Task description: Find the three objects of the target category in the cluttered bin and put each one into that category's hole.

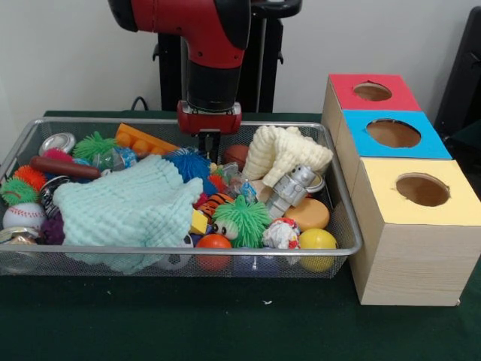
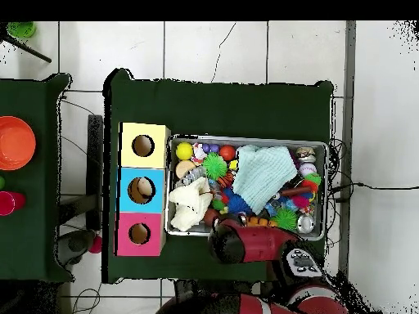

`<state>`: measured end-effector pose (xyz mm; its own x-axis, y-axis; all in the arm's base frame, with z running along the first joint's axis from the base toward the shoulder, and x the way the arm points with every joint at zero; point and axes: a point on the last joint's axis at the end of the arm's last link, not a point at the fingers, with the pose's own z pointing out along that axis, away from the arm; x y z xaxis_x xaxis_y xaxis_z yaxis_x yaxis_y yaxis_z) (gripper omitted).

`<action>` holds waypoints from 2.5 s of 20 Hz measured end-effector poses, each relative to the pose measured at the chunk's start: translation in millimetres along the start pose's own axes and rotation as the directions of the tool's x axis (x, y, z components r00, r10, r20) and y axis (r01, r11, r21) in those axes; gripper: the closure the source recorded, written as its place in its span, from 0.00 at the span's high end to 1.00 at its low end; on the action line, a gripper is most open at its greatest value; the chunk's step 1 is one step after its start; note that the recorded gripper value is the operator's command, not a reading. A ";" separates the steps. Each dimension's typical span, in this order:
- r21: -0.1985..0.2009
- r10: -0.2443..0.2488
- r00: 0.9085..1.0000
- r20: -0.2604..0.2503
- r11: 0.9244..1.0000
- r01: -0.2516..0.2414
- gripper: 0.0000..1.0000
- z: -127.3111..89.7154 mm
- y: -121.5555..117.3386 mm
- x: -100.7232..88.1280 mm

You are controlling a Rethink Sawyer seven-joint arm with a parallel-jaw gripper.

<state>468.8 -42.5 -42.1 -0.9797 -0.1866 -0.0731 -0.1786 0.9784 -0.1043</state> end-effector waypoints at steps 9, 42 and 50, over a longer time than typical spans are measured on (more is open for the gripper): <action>-0.034 0.049 0.999 -0.012 0.998 -0.049 0.00 -15.8 -11.4 -10.7; -0.336 0.304 0.953 -0.005 0.897 -0.288 0.00 -104.6 -25.8 -71.9; -0.386 0.303 0.953 -0.004 0.878 -0.281 0.00 -116.9 -4.9 -82.9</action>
<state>540.2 -21.4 80.4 -0.9881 0.1192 -0.0971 0.0835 0.9464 0.3121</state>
